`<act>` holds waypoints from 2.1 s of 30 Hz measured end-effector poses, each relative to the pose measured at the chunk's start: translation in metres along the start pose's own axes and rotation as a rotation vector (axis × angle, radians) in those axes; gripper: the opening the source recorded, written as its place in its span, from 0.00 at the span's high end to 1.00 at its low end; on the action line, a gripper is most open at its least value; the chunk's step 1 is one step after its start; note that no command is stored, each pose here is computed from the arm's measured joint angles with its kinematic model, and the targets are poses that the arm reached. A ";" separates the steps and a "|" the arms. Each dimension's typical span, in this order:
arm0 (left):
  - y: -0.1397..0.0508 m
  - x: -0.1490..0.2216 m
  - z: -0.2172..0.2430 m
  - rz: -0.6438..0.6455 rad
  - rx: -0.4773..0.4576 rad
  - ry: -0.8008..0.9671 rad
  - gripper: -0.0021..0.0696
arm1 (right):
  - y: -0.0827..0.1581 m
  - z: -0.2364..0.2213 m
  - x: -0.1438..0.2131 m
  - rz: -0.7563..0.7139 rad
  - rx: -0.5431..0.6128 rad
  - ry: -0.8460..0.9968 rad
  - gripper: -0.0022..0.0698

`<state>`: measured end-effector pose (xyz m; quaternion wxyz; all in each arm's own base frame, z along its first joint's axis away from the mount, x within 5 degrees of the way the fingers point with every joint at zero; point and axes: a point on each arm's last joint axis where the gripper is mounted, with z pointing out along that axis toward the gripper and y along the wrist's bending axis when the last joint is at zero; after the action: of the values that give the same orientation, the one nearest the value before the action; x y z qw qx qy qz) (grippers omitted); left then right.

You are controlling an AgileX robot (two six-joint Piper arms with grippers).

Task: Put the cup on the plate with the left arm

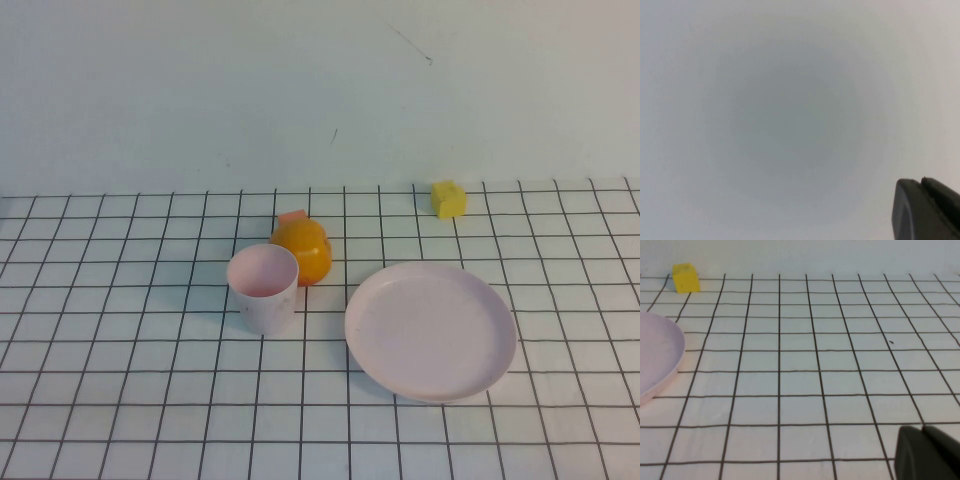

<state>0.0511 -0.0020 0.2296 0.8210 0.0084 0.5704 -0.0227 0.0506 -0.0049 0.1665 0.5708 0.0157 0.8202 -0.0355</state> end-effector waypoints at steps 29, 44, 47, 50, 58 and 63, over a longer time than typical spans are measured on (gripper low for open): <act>-0.003 -0.120 0.026 -0.086 0.004 0.215 0.97 | 0.000 0.000 0.000 0.000 0.000 0.000 0.97; -0.013 -0.082 0.091 -0.183 0.051 0.801 0.97 | 0.000 0.000 0.000 0.000 0.000 0.000 0.97; -0.016 -0.081 0.109 -0.194 0.084 0.911 0.97 | 0.000 0.000 0.000 0.000 0.000 0.000 0.97; -0.019 -0.082 0.131 -0.197 0.115 0.989 0.95 | 0.000 0.000 0.000 0.000 0.000 0.000 0.97; -0.034 -0.063 0.197 -0.253 0.281 1.132 0.42 | 0.000 0.000 0.000 0.000 0.000 0.000 0.97; -0.045 -0.040 0.241 -0.260 0.393 1.213 0.25 | 0.000 0.000 0.000 0.000 0.000 0.000 0.97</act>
<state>0.2607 -0.0558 0.3522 0.3269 0.1005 0.9143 -0.2169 0.0506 -0.0049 0.1665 0.5708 0.0157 0.8202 -0.0355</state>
